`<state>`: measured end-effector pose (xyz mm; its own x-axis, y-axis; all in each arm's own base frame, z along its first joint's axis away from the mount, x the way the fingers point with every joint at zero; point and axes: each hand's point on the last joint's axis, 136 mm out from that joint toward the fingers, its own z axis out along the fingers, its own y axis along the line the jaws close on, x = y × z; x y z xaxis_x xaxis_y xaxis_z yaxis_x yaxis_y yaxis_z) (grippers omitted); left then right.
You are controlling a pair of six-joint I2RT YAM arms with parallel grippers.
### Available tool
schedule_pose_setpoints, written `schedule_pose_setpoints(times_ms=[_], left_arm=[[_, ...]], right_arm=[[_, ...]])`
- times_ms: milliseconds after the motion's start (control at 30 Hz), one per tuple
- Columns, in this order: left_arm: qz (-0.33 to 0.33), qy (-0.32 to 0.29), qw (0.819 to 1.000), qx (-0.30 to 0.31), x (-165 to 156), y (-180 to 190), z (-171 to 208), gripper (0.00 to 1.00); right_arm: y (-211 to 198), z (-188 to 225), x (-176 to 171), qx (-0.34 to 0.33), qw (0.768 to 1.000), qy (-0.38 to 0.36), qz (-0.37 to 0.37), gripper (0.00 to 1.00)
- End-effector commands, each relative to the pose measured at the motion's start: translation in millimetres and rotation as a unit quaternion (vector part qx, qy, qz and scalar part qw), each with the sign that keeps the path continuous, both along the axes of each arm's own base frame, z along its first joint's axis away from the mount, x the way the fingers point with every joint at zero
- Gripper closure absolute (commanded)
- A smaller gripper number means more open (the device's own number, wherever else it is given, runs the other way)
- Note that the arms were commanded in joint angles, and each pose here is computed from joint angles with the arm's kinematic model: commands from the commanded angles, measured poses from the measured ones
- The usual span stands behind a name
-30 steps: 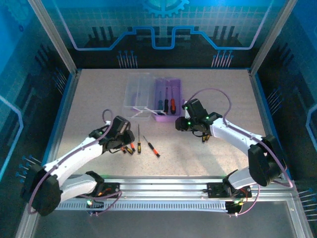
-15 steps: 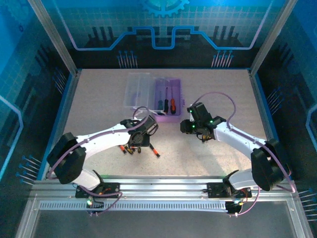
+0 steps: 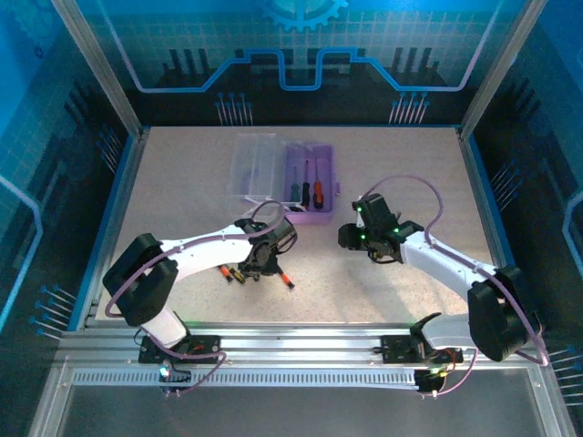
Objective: Pack the tool kit
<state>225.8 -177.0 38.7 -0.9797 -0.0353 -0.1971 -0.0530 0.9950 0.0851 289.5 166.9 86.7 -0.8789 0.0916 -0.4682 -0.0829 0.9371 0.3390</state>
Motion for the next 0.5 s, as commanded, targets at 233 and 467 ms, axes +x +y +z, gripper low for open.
schedule_pose_setpoints(times_ms=[233, 467], left_arm=[[0.009, 0.025, 0.999, 0.035, -10, 9, -17, 0.70], [0.005, 0.034, 0.999, 0.034, -12, 7, -26, 0.72]], right_arm=[[-3, -2, 2, 0.013, 1.000, 0.000, -0.011, 0.64], [-6, -5, 1, 0.017, 1.000, 0.004, -0.016, 0.64]])
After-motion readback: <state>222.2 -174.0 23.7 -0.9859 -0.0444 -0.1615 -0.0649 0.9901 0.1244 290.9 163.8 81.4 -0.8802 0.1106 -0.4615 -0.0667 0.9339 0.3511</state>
